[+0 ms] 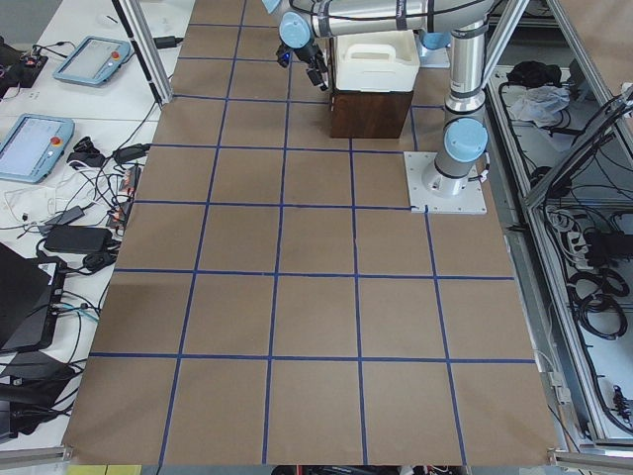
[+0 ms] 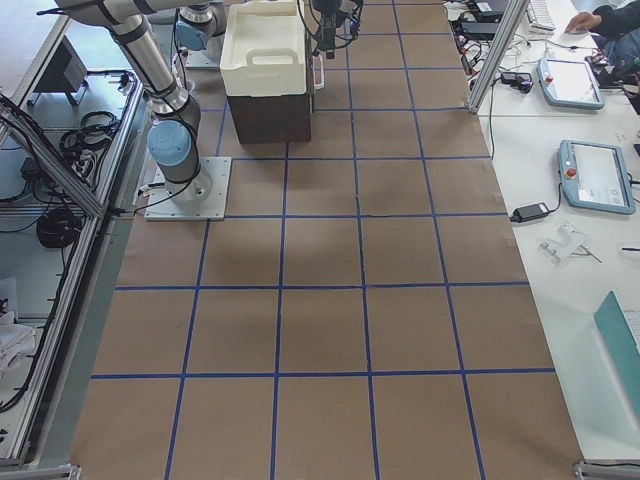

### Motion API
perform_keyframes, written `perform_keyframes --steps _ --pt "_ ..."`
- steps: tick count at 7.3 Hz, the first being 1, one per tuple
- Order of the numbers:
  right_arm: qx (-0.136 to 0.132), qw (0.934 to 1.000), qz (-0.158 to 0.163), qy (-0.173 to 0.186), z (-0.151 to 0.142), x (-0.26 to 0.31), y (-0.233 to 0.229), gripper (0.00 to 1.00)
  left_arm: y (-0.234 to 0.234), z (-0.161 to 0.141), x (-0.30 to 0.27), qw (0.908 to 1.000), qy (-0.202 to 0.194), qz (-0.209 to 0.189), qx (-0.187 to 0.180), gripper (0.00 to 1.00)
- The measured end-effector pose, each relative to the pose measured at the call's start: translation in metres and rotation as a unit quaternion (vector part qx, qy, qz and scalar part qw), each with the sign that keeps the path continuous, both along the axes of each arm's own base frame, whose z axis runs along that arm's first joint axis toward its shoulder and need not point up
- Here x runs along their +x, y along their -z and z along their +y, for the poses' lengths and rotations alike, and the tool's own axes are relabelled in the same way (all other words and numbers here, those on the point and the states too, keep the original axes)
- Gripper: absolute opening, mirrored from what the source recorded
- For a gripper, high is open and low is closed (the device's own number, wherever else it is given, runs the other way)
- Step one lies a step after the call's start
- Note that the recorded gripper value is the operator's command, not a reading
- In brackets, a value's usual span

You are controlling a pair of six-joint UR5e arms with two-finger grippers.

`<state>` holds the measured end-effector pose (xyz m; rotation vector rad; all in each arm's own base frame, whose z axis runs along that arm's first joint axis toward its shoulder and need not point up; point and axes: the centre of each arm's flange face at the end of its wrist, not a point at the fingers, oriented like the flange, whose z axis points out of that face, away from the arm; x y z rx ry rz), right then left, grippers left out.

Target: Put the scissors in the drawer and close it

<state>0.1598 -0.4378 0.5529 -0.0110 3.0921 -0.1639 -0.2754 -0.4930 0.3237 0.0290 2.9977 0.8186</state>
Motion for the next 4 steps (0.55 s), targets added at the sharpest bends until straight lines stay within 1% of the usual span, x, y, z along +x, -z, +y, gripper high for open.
perform_keyframes --steps 2,3,4 --pt "0.000 1.0000 0.001 0.000 0.0004 -0.0001 -0.0004 1.00 0.0056 0.0058 0.0046 0.9994 -0.004 -0.008 0.034 1.00" --pt "-0.001 1.0000 0.001 0.000 0.0006 -0.0002 -0.0006 1.00 0.0049 0.0083 0.0077 0.9989 -0.007 -0.010 0.045 1.00" --pt "-0.001 1.0000 0.001 0.000 0.0011 -0.0003 -0.0011 1.00 0.0000 0.0083 0.0094 0.9989 -0.008 -0.010 0.045 1.00"
